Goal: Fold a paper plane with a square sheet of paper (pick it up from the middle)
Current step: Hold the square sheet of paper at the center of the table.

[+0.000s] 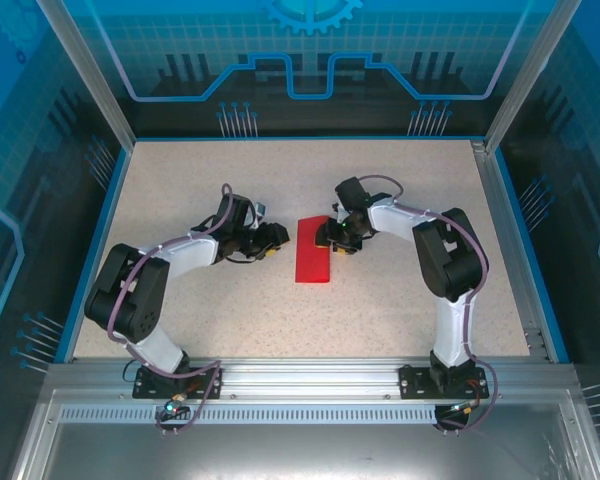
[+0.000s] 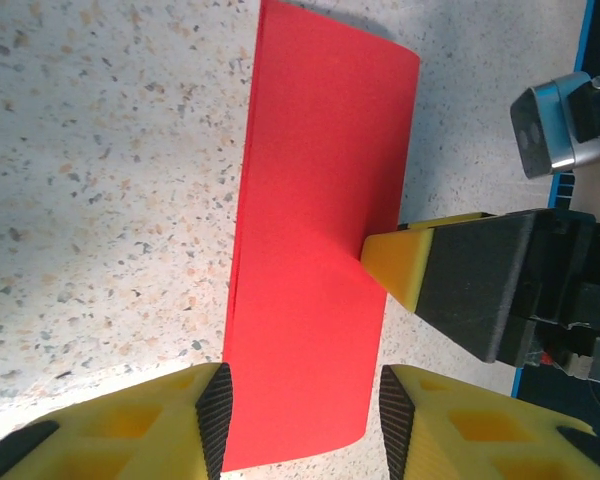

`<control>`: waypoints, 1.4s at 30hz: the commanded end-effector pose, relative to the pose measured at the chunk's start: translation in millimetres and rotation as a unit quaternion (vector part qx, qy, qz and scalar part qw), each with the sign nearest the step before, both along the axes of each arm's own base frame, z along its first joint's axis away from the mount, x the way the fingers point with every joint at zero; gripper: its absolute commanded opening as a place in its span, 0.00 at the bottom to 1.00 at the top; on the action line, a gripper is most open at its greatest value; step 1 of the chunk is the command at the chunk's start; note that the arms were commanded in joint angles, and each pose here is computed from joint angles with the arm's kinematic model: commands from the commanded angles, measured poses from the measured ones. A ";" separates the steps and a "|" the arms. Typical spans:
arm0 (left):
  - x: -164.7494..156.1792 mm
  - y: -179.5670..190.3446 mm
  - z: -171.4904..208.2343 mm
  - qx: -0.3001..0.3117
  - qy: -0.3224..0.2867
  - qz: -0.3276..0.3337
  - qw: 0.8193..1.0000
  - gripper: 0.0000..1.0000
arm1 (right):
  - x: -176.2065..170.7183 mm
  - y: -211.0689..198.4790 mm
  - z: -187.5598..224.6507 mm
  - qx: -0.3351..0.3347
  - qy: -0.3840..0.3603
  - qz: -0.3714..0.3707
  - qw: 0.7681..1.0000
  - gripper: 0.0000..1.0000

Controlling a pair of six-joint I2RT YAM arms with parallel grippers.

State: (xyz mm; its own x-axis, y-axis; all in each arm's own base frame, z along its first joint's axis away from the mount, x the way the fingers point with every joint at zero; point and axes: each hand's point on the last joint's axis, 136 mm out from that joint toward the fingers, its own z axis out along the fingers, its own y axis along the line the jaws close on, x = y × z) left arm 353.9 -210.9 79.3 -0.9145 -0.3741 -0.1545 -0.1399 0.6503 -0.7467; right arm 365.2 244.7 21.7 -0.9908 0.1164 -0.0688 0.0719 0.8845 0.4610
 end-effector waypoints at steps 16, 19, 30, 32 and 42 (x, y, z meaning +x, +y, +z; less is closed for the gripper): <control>-7.3 4.7 -8.7 0.022 0.005 -0.007 1.000 0.46 | -22.0 -24.4 -38.3 -0.087 0.079 0.004 0.993 0.56; -7.5 4.5 -8.2 0.022 0.006 -0.007 1.000 0.46 | -21.9 -25.7 -39.7 -0.093 0.079 0.004 0.993 0.56; -8.4 5.9 -7.9 0.025 0.005 -0.007 1.000 0.46 | -25.6 -33.6 -48.7 -0.125 0.098 -0.004 0.987 0.56; -8.1 6.2 -6.9 0.028 0.003 -0.008 1.000 0.46 | -26.0 -34.0 -49.4 -0.126 0.100 -0.006 0.987 0.56; -9.1 6.7 -7.8 0.029 0.003 -0.008 1.000 0.45 | -28.2 -35.5 -53.3 -0.136 0.103 0.000 0.985 0.55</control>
State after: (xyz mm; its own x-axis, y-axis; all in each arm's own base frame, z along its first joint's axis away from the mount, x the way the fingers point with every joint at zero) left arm 351.2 -207.2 74.1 -0.9175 -0.3634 -0.1618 -0.1393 0.6744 -0.7251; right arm 366.2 243.7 17.4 -0.9947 0.1019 -0.0101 0.0907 0.9226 0.3750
